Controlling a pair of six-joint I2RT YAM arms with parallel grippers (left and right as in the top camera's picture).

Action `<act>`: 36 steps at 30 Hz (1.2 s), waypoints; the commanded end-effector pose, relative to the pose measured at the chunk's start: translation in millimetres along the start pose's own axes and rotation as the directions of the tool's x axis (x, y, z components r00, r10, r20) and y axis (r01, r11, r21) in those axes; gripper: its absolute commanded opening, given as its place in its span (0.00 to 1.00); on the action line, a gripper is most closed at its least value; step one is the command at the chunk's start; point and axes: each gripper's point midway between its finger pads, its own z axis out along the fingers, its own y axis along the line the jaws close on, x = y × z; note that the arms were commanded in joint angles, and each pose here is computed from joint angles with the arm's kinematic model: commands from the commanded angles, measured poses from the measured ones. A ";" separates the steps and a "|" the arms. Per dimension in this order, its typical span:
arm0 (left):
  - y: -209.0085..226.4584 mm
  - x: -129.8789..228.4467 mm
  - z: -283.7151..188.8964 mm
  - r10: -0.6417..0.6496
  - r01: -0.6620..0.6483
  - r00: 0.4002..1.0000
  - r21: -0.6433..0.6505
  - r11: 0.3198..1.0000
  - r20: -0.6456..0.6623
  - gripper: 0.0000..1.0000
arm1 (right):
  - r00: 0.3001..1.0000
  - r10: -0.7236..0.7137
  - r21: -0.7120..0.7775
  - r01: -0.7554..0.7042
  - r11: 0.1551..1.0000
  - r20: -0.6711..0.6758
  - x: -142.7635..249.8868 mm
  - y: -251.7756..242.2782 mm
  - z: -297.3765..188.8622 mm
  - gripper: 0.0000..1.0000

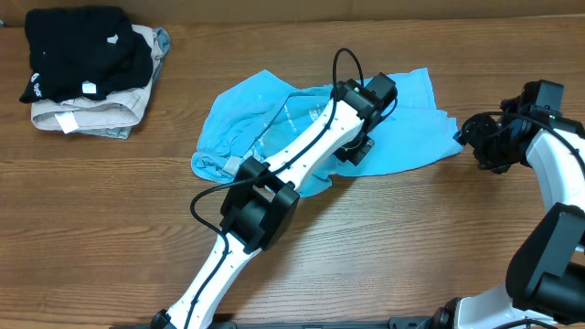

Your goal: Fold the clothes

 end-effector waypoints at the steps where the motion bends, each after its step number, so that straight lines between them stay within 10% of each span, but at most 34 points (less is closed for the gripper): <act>1: 19.6 -11.3 -23.3 -0.062 0.063 0.997 -0.022 0.998 0.043 0.04 | 1.000 -0.006 0.011 0.006 1.000 -0.008 3.3 -1.1 2.9 0.65; 10: 57.0 -19.9 -172.4 -0.133 0.136 0.945 0.010 0.991 0.299 0.04 | 1.000 -0.006 0.004 0.006 1.000 -0.011 4.0 0.0 2.9 0.61; 24: 57.3 37.2 -377.5 -0.109 0.065 0.703 0.090 0.994 0.703 0.04 | 0.998 -0.066 -0.107 0.063 0.992 -0.021 5.2 19.6 1.5 0.54; 36: 61.0 79.9 -438.1 -0.091 0.053 0.595 0.074 0.996 0.799 0.04 | 0.997 -0.072 -0.109 0.070 0.992 -0.012 3.3 21.3 2.0 0.55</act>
